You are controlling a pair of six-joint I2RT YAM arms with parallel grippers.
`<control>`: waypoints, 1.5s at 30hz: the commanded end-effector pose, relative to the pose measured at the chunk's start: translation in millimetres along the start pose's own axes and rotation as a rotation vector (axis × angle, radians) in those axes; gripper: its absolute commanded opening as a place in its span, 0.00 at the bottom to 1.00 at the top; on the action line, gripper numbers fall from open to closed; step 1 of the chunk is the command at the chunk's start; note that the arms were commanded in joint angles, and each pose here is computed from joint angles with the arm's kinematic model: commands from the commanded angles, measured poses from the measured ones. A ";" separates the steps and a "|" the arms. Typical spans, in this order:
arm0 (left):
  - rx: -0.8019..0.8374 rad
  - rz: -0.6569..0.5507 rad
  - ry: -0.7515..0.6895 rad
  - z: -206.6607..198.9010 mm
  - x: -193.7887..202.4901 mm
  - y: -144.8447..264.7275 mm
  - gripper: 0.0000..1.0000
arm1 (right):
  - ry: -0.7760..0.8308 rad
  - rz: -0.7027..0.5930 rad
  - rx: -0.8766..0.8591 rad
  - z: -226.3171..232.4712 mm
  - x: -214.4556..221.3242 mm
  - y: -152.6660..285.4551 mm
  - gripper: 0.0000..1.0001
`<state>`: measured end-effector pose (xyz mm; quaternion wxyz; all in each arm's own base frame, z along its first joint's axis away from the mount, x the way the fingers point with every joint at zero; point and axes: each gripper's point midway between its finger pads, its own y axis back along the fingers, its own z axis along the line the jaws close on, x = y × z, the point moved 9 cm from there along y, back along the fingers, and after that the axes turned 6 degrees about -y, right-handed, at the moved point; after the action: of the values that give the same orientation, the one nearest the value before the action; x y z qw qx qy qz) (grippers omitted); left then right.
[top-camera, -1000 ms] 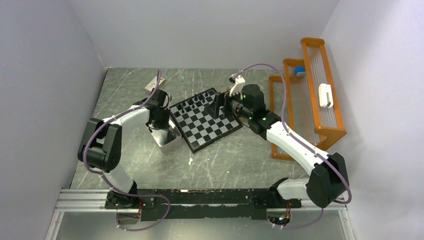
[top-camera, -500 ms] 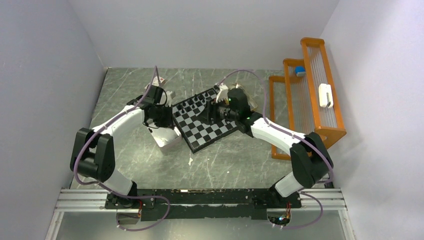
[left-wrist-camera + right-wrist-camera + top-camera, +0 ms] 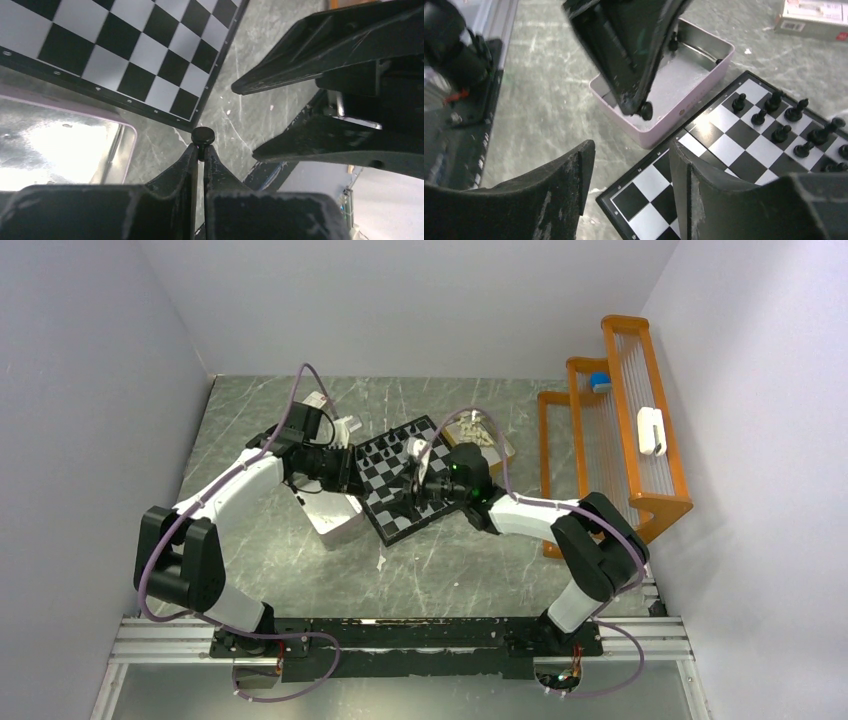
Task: Set up the chess pieces on the board
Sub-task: Place the chess piece on the chessboard.
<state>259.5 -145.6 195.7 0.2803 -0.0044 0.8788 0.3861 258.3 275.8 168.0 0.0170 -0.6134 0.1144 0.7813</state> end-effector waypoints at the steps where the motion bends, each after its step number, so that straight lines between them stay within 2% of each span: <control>1: 0.117 0.014 -0.029 -16.0 -0.6 11.3 0.05 | 0.430 -0.115 -0.095 6.3 -10.8 6.9 0.62; 6: 0.179 0.025 -0.039 -22.1 2.8 12.9 0.05 | 0.678 -0.072 -0.090 7.1 -13.8 2.3 0.67; 15: 0.216 0.056 -0.050 -29.2 6.0 11.0 0.05 | 0.893 0.022 -0.079 14.8 -16.3 -14.5 0.67; 27: 0.246 0.057 -0.039 -34.2 2.6 12.7 0.05 | 1.014 0.058 -0.063 26.8 -18.9 -16.8 0.44; 32: 0.242 0.065 -0.023 -33.0 1.4 10.6 0.05 | 1.037 0.050 -0.037 32.3 -17.6 -17.2 0.38; 40: 0.226 0.056 -0.009 -32.7 -1.1 10.0 0.09 | 1.016 0.047 0.000 34.2 -16.0 -16.1 0.21; 45: 0.227 0.038 0.002 -34.1 -3.9 10.2 0.15 | 0.955 0.046 0.018 32.9 -11.0 -18.2 0.17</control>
<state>238.8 -156.1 209.0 0.2576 0.0551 0.9140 0.3086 236.2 297.0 175.5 -0.0771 -0.9012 0.1380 0.4036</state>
